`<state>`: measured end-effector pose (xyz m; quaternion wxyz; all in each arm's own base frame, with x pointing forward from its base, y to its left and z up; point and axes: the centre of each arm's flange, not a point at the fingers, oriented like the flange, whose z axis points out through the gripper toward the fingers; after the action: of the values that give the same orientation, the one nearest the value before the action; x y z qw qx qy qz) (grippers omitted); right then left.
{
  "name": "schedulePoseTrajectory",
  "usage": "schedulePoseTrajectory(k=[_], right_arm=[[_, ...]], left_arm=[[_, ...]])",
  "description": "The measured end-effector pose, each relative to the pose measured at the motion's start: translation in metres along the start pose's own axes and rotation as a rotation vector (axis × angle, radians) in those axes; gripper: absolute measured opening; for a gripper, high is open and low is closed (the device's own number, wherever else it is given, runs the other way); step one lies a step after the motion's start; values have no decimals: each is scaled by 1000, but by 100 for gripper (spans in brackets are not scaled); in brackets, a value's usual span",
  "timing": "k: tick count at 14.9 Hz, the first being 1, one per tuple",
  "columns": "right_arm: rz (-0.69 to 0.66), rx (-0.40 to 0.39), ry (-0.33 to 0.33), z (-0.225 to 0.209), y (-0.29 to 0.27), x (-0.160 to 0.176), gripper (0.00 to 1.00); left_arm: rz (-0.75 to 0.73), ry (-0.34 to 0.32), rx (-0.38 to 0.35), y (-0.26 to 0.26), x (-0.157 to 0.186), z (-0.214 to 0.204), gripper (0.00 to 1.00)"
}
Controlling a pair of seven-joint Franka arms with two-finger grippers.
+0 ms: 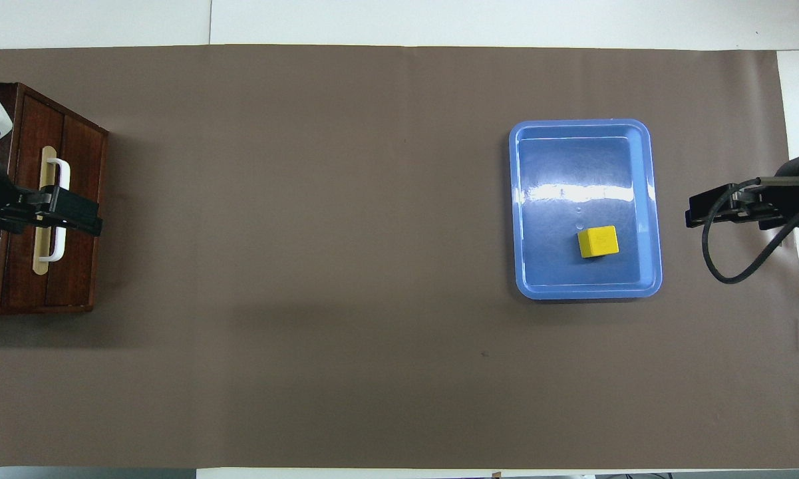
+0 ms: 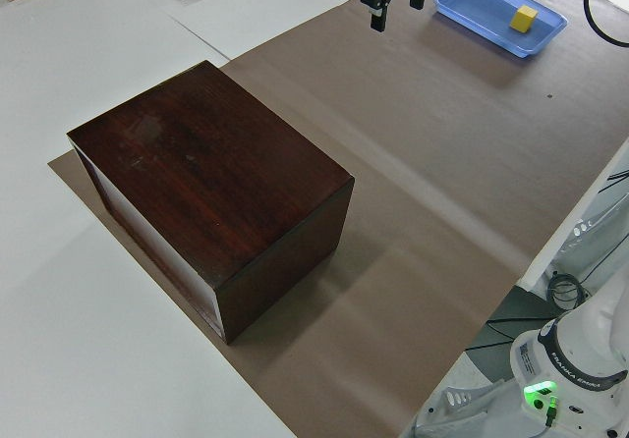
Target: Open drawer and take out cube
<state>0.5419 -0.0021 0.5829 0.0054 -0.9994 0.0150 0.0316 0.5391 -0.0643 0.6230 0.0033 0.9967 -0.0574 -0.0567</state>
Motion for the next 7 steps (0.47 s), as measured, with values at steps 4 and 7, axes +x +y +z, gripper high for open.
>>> schedulePoseTrajectory(k=[4,7], right_arm=[[-53,-24,-1,0,-9,0,100],[-54,-24,-3,1,-9,0,100]], left_arm=[[2,3,0,0,0,-1,100],[2,7,0,-1,1,-1,100]])
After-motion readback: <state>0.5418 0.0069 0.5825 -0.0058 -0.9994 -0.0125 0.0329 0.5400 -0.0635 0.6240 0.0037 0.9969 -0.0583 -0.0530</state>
